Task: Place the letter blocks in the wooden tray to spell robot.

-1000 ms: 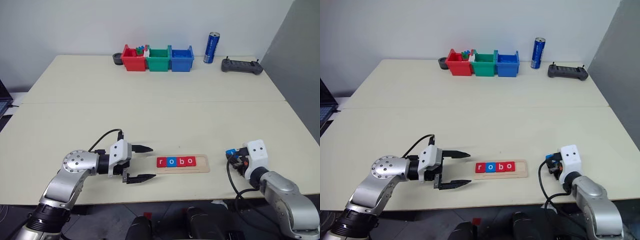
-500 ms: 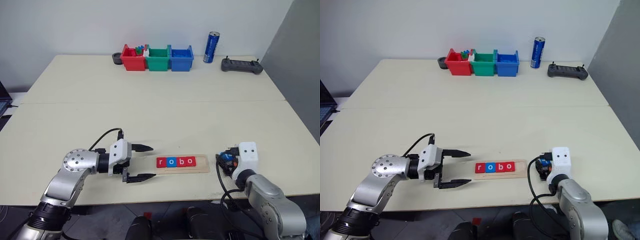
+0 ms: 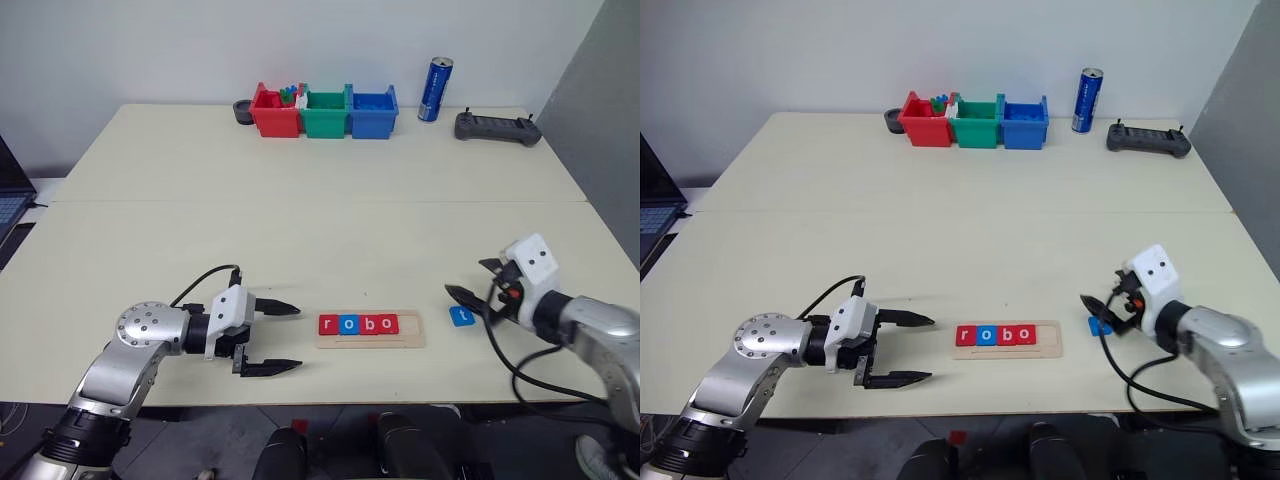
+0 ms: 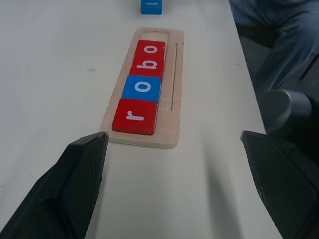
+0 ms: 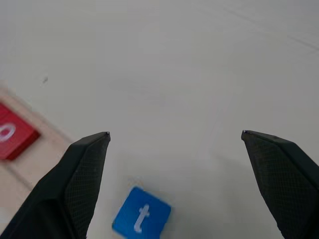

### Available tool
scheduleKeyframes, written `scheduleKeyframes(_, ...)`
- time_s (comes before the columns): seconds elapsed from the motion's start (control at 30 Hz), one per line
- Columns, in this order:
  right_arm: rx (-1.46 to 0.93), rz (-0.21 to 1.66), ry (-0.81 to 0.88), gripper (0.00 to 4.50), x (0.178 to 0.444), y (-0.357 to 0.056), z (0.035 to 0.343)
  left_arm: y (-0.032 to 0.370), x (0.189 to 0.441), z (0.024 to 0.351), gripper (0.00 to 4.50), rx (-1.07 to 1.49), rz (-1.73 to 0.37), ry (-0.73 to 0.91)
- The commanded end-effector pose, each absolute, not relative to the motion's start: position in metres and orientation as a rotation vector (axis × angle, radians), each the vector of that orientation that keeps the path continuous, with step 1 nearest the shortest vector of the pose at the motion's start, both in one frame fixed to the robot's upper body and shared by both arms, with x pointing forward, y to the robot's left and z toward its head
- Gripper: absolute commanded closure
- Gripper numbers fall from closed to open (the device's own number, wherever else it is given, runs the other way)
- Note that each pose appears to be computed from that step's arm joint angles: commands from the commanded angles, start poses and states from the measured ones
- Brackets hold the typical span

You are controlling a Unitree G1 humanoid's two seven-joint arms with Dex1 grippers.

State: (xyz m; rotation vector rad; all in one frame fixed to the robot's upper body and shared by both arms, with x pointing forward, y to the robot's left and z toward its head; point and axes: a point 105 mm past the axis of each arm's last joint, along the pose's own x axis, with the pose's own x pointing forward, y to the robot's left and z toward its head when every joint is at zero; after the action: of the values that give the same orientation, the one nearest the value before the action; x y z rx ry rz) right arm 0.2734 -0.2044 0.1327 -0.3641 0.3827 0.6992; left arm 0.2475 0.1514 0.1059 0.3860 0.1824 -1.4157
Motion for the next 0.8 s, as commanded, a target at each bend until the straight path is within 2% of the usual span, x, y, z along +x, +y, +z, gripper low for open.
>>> scheduleKeyframes(0.03,-0.442,0.895,0.435,0.02,0.262,-0.206,0.125,0.156,0.253,0.119,0.0,0.434,-1.399,0.139)
scheduleKeyframes(0.27,-0.654,1.071,0.469,0.02,0.269,-0.219,0.111,0.153,0.253,0.119,0.0,0.442,-1.407,0.14)
scheduleKeyframes(0.6,-0.708,1.2,0.516,0.02,0.281,-0.212,0.094,0.153,0.248,0.114,0.0,0.453,-1.41,0.145)
scheduleKeyframes(0.7,-0.7,1.213,0.536,0.57,0.28,-0.211,0.09,0.155,0.247,0.112,0.0,0.455,-1.408,0.147)
scheduleKeyframes(0.8,-0.686,1.213,0.536,1.62,0.28,-0.21,0.09,0.158,0.247,0.109,0.0,0.458,-1.405,0.15)
